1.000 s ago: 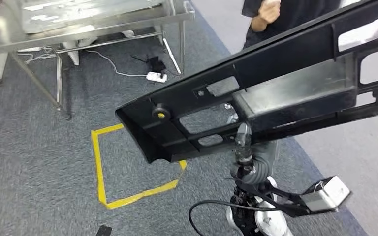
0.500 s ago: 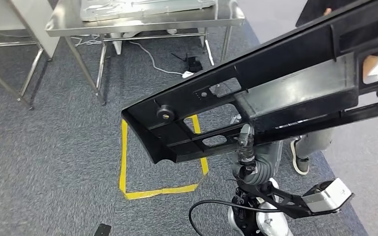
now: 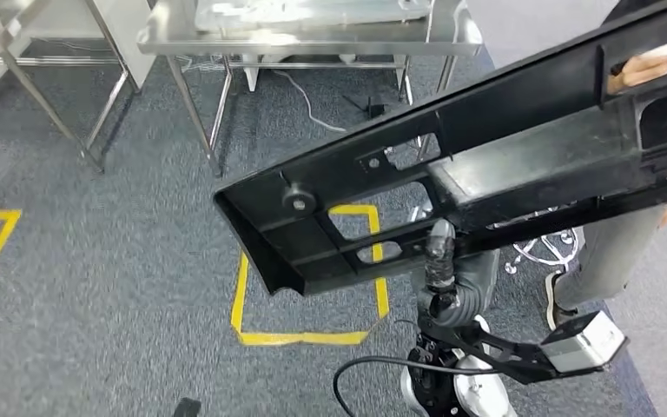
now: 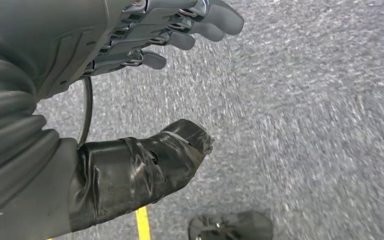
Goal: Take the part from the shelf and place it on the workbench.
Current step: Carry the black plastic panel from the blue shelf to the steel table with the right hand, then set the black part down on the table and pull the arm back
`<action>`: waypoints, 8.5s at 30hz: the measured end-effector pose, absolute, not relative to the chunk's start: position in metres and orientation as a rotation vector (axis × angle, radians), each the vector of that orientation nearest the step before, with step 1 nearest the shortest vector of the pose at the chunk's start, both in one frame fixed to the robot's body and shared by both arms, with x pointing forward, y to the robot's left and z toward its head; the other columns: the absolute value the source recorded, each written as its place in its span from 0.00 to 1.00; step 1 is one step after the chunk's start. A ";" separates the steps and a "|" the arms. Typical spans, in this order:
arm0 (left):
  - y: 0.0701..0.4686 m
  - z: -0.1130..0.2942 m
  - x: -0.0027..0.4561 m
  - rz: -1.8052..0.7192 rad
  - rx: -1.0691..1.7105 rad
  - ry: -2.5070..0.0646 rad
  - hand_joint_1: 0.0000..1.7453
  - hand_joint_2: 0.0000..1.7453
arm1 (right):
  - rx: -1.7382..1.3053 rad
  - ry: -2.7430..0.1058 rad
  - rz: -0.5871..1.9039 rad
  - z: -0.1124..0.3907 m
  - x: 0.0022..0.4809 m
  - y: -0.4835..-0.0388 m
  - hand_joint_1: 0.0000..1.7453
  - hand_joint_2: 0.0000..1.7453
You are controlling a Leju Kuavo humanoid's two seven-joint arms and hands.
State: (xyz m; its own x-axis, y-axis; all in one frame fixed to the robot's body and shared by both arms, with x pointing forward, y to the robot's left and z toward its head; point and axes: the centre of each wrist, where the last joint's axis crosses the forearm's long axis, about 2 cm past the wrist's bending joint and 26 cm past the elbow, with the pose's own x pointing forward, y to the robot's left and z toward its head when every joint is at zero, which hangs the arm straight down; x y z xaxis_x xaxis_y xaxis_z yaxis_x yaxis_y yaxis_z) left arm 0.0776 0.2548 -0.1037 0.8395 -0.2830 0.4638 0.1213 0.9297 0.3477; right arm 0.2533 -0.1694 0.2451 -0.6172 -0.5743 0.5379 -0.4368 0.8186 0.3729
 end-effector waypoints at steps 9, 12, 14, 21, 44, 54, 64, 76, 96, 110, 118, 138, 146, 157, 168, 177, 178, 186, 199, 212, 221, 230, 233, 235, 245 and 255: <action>0.255 -0.104 0.078 -0.212 0.313 -0.534 0.00 1.00 | 0.744 -2.322 -0.269 0.242 0.253 -0.169 1.00 1.00; 0.255 -0.104 0.078 -0.212 0.312 -0.533 0.00 1.00 | 0.743 -2.320 -0.269 0.242 0.252 -0.169 1.00 1.00; 0.254 -0.104 0.078 -0.211 0.311 -0.534 0.00 1.00 | 0.743 -2.320 -0.269 0.242 0.253 -0.169 1.00 1.00; 0.254 -0.104 0.079 -0.208 0.311 -0.533 0.00 1.00 | 0.744 -2.323 -0.270 0.242 0.253 -0.169 1.00 1.00; 0.254 -0.104 0.077 -0.201 0.311 -0.523 0.00 1.00 | 0.765 -2.305 -0.266 0.239 0.255 -0.168 1.00 1.00; 0.254 -0.104 0.076 -0.202 0.309 -0.520 0.00 1.00 | 0.779 -2.314 -0.253 0.241 0.258 -0.168 1.00 1.00; 0.254 -0.104 0.076 -0.206 0.310 -0.517 0.00 1.00 | 0.784 -2.316 -0.246 0.242 0.259 -0.168 1.00 1.00; 0.253 -0.104 0.077 -0.202 0.302 -0.514 0.00 1.00 | 0.779 -2.310 -0.242 0.240 0.260 -0.168 1.00 1.00; 0.254 -0.104 0.075 -0.199 0.303 -0.506 0.00 1.00 | 0.744 -2.313 -0.224 0.239 0.262 -0.168 1.00 1.00; 0.254 -0.104 0.077 -0.197 0.303 -0.508 0.00 1.00 | 0.739 -2.306 -0.223 0.237 0.263 -0.167 1.00 1.00; 0.253 -0.104 0.074 -0.198 0.300 -0.502 0.00 1.00 | 0.739 -2.307 -0.223 0.237 0.263 -0.167 1.00 1.00; 0.255 -0.104 0.075 -0.200 0.303 -0.501 0.00 1.00 | 0.735 -2.296 -0.222 0.235 0.263 -0.167 1.00 1.00; 0.254 -0.104 0.075 -0.205 0.302 -0.501 0.00 1.00 | 0.738 -2.296 -0.224 0.235 0.264 -0.167 1.00 1.00; 0.256 -0.105 0.073 -0.209 0.305 -0.496 0.00 1.00 | 0.745 -2.287 -0.224 0.234 0.265 -0.167 1.00 1.00; 0.255 -0.104 0.075 -0.205 0.304 -0.499 0.00 1.00 | 0.764 -2.265 -0.242 0.231 0.265 -0.167 1.00 1.00; 0.255 -0.104 0.075 -0.201 0.304 -0.494 0.00 1.00 | 0.779 -2.262 -0.251 0.232 0.265 -0.166 1.00 1.00; 0.255 -0.104 0.075 -0.200 0.304 -0.494 0.00 1.00 | 0.780 -2.261 -0.252 0.232 0.266 -0.166 1.00 1.00; 0.255 -0.104 0.075 -0.178 0.306 -0.492 0.00 1.00 | 0.691 -2.261 -0.217 0.231 0.268 -0.167 1.00 1.00; 0.255 -0.099 0.102 -0.077 0.325 -0.482 0.00 1.00 | 0.315 -2.292 -0.119 0.235 0.283 -0.170 1.00 1.00; 0.257 -0.098 0.107 -0.061 0.331 -0.486 0.00 1.00 | 0.244 -2.320 -0.066 0.241 0.293 -0.177 1.00 1.00; 0.258 -0.097 0.108 -0.065 0.336 -0.487 0.00 1.00 | 0.187 -2.335 0.009 0.243 0.298 -0.188 1.00 1.00; 0.257 -0.097 0.109 -0.081 0.331 -0.484 0.00 1.00 | 0.076 -2.360 0.156 0.252 0.310 -0.209 1.00 1.00; 0.257 -0.097 0.110 -0.085 0.330 -0.485 0.00 1.00 | 0.048 -2.380 0.196 0.260 0.316 -0.216 1.00 1.00; 0.257 -0.097 0.110 -0.090 0.328 -0.483 0.00 1.00 | 0.027 -2.387 0.242 0.265 0.321 -0.221 1.00 1.00; 0.256 -0.097 0.111 -0.097 0.327 -0.479 0.00 1.00 | -0.089 -2.365 0.379 0.278 0.338 -0.242 1.00 1.00; 0.255 -0.097 0.110 -0.131 0.303 -0.457 0.00 1.00 | -0.542 -2.111 0.852 0.302 0.389 -0.272 1.00 1.00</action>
